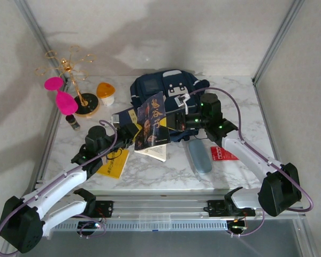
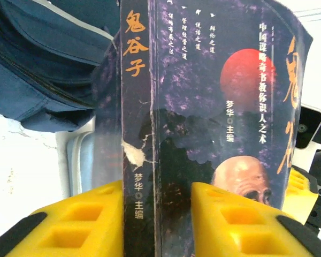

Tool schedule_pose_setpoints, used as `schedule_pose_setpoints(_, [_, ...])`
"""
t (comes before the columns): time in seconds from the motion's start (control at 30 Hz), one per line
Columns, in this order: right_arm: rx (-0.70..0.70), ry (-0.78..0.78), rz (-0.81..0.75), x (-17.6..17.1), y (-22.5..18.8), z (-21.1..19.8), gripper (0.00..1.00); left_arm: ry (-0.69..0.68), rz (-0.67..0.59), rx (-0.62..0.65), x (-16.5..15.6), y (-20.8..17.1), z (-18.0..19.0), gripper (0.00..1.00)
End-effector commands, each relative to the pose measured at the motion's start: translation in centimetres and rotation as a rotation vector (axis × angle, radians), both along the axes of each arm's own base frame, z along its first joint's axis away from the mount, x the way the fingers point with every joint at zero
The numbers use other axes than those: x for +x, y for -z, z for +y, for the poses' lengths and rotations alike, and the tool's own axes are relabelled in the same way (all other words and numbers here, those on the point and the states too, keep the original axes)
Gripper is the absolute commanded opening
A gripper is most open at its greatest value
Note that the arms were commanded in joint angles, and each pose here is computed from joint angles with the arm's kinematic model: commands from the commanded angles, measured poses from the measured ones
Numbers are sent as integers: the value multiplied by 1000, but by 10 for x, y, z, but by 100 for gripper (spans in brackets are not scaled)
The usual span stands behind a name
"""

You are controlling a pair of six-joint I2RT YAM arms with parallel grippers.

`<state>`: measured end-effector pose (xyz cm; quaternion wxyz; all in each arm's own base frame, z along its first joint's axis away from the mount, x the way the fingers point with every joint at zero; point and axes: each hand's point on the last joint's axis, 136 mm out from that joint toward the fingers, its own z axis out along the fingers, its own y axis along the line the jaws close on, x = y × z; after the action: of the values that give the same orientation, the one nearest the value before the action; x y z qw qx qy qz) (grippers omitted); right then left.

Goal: Pack the student bag
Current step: Pass the book.

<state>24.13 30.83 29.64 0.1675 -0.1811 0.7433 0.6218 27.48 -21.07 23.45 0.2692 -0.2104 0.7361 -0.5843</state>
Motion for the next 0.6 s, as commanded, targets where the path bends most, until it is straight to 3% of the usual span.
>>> schedule_pose_setpoints(0.0, [-40, 22, 8, 0, 19, -5, 0, 80, -189, -88, -11, -68, -15, 26])
schedule_pose_setpoints(0.27, [-65, 36, 10, 2, 28, -8, 0, 67, -182, -78, -5, -67, -15, 9])
schedule_pose_setpoints(0.3, [-71, 40, 15, 3, 30, -8, 4, 64, -181, -76, -5, -67, -15, 7])
schedule_pose_setpoints(0.37, [-82, 45, 17, 4, 32, -10, 16, 57, -182, -79, -2, -69, -15, 2])
schedule_pose_setpoints(0.47, [-134, 92, 27, 7, 42, -19, 48, 44, -199, -91, 1, -79, -14, 0])
schedule_pose_setpoints(0.57, [-173, 161, 75, 13, 62, -36, 72, 31, -220, -99, 3, -89, -13, 0])
